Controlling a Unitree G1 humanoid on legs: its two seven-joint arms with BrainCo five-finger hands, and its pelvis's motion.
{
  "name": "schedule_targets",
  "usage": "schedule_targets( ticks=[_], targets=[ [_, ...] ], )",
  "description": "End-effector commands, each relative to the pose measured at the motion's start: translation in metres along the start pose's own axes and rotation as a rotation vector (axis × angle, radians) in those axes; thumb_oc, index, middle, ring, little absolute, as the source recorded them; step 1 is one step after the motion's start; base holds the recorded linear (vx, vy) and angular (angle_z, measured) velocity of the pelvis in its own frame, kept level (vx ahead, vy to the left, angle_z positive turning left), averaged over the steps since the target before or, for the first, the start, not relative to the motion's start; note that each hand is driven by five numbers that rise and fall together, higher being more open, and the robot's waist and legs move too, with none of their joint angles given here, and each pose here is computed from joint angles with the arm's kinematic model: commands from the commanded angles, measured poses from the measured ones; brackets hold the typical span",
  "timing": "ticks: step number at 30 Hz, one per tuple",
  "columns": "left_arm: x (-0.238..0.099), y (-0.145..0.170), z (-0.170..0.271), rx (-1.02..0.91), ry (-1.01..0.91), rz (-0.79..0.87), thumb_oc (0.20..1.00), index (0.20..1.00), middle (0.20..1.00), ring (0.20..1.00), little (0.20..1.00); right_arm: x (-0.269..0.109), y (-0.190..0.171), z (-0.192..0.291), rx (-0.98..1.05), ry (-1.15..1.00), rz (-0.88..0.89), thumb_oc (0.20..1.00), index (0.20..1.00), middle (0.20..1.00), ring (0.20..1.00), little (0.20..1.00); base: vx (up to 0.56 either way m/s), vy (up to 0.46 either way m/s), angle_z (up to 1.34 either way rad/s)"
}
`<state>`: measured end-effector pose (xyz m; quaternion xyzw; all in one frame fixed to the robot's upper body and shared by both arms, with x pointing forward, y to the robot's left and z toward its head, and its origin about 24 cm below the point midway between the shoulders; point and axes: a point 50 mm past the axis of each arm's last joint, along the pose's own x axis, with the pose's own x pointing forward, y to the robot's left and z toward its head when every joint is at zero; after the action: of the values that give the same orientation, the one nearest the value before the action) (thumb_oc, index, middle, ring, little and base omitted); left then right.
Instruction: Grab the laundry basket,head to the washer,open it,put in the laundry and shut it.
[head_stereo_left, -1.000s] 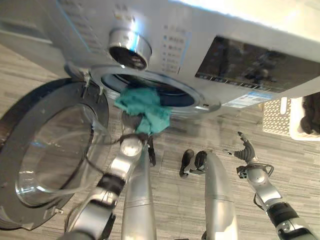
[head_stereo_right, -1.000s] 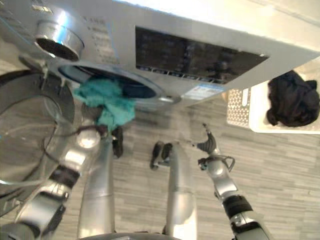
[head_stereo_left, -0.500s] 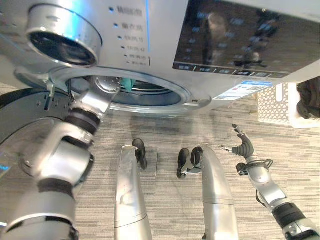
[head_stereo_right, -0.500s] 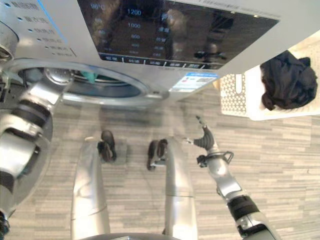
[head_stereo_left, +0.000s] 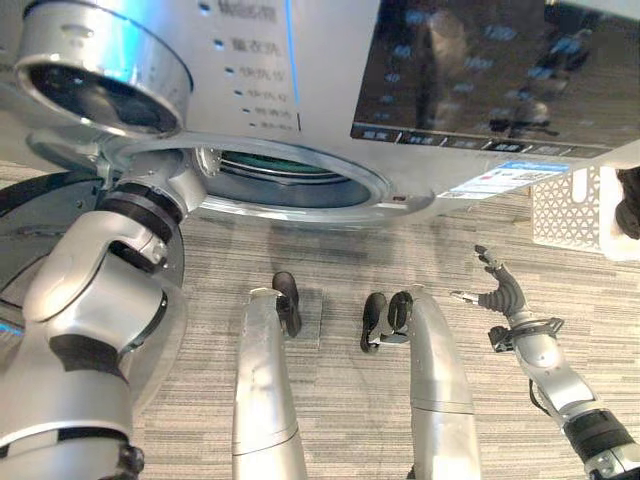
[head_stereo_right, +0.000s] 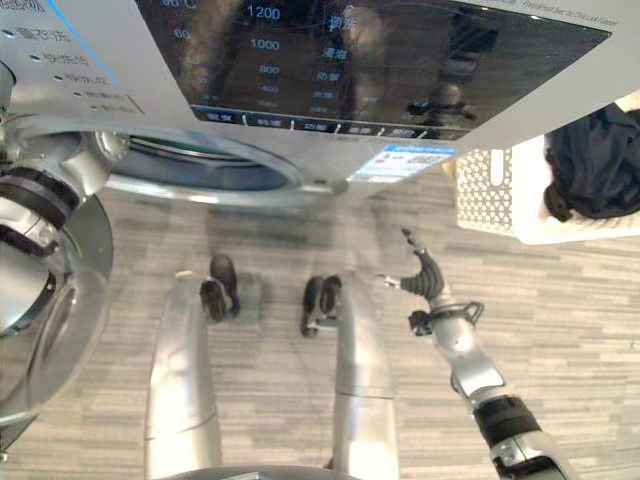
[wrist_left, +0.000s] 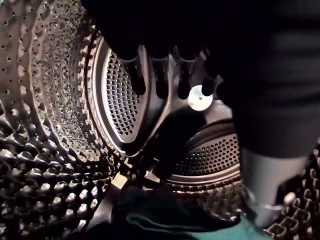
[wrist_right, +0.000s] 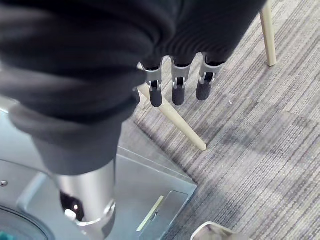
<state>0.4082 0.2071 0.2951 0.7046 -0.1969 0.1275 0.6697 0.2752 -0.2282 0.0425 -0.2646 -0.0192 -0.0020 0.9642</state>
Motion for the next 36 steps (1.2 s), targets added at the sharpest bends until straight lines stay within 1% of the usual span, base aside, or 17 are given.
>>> schedule_targets(
  ticks=[1, 5, 8, 10, 11, 13, 20, 22, 23, 24, 25, 26, 27, 28, 31, 32, 36],
  targets=[
    [0.003, 0.025, -0.01, -0.132, 0.044, 0.153, 1.0, 1.0, 1.0, 1.0, 1.0, -0.003, -0.013, 0.013, -0.007, -0.08, -0.037, 1.0, 1.0, 1.0, 1.0, 1.0, 0.0, 0.0, 0.0],
    [-0.011, 0.005, -0.004, -0.361, 0.051, 0.177, 1.0, 1.0, 1.0, 1.0, 1.0, -0.003, -0.003, 0.008, -0.001, -0.047, -0.038, 1.0, 1.0, 1.0, 1.0, 1.0, -0.02, -0.004, 0.03],
    [-0.04, -0.043, 0.003, -0.694, 0.122, 0.111, 1.0, 1.0, 1.0, 1.0, 1.0, -0.001, 0.005, 0.001, -0.007, 0.01, -0.043, 1.0, 1.0, 1.0, 1.0, 1.0, -0.06, 0.006, 0.05],
    [-0.041, -0.044, 0.002, -0.696, 0.126, 0.11, 1.0, 1.0, 1.0, 1.0, 1.0, -0.001, 0.006, 0.0, -0.01, 0.011, -0.04, 1.0, 1.0, 1.0, 1.0, 1.0, -0.05, 0.007, 0.15],
    [-0.07, -0.08, 0.008, -0.841, 0.186, 0.039, 1.0, 1.0, 1.0, 1.0, 1.0, 0.001, 0.008, -0.007, -0.02, 0.062, -0.059, 1.0, 1.0, 1.0, 1.0, 1.0, -0.07, 0.004, 0.18],
    [-0.08, -0.09, 0.009, -0.872, 0.203, 0.021, 1.0, 1.0, 1.0, 1.0, 1.0, 0.0, 0.009, -0.01, -0.023, 0.082, -0.065, 1.0, 1.0, 1.0, 1.0, 1.0, -0.06, -0.001, 0.1],
    [-0.187, -0.173, 0.018, -1.088, 0.419, -0.248, 1.0, 1.0, 1.0, 1.0, 1.0, -0.011, 0.016, -0.038, -0.046, 0.234, -0.059, 1.0, 1.0, 1.0, 1.0, 1.0, 0.01, 0.008, 0.0],
    [-0.219, -0.189, 0.014, -1.127, 0.51, -0.313, 1.0, 1.0, 1.0, 1.0, 1.0, -0.019, 0.017, -0.048, -0.04, 0.28, -0.053, 1.0, 1.0, 1.0, 1.0, 1.0, 0.08, 0.002, -0.09],
    [-0.22, -0.189, 0.014, -1.127, 0.511, -0.314, 1.0, 1.0, 1.0, 1.0, 1.0, -0.019, 0.017, -0.048, -0.041, 0.281, -0.052, 1.0, 1.0, 1.0, 1.0, 1.0, 0.14, -0.008, -0.16],
    [-0.249, -0.202, 0.009, -1.137, 0.594, -0.371, 1.0, 1.0, 1.0, 1.0, 1.0, -0.028, 0.018, -0.059, -0.033, 0.332, -0.048, 1.0, 1.0, 1.0, 1.0, 1.0, 0.09, -0.006, -0.15],
    [-0.25, -0.202, 0.009, -1.137, 0.596, -0.372, 1.0, 1.0, 1.0, 1.0, 1.0, -0.028, 0.018, -0.059, -0.034, 0.333, -0.046, 1.0, 1.0, 1.0, 1.0, 1.0, 0.23, -0.026, -0.09],
    [-0.282, -0.216, 0.006, -1.142, 0.687, -0.461, 1.0, 1.0, 1.0, 1.0, 1.0, -0.037, 0.019, -0.07, -0.039, 0.383, -0.03, 1.0, 1.0, 1.0, 1.0, 1.0, 0.13, -0.021, -0.01],
    [-0.283, -0.216, 0.006, -1.142, 0.687, -0.462, 1.0, 1.0, 1.0, 1.0, 1.0, -0.037, 0.019, -0.07, -0.039, 0.383, -0.03, 1.0, 1.0, 1.0, 1.0, 1.0, 0.27, -0.044, -0.04],
    [-0.324, -0.23, 0.002, -1.092, 0.776, -0.598, 1.0, 1.0, 1.0, 1.0, 1.0, -0.049, 0.022, -0.083, -0.064, 0.446, 0.006, 1.0, 1.0, 1.0, 1.0, 1.0, 0.13, -0.025, -0.11],
    [-0.336, -0.233, 0.0, -1.063, 0.791, -0.64, 1.0, 1.0, 1.0, 1.0, 1.0, -0.055, 0.022, -0.088, -0.075, 0.467, 0.022, 1.0, 1.0, 1.0, 1.0, 1.0, 0.21, -0.01, -0.14],
    [-0.366, -0.237, 0.0, -1.008, 0.817, -0.739, 1.0, 1.0, 1.0, 1.0, 1.0, -0.069, 0.024, -0.099, -0.083, 0.517, 0.046, 1.0, 1.0, 1.0, 1.0, 1.0, 0.23, -0.019, -0.16],
    [-0.379, -0.239, 0.002, -0.977, 0.823, -0.792, 1.0, 1.0, 1.0, 1.0, 1.0, -0.079, 0.024, -0.105, -0.08, 0.548, 0.059, 1.0, 1.0, 1.0, 1.0, 1.0, 0.18, -0.021, -0.29]
  ],
)
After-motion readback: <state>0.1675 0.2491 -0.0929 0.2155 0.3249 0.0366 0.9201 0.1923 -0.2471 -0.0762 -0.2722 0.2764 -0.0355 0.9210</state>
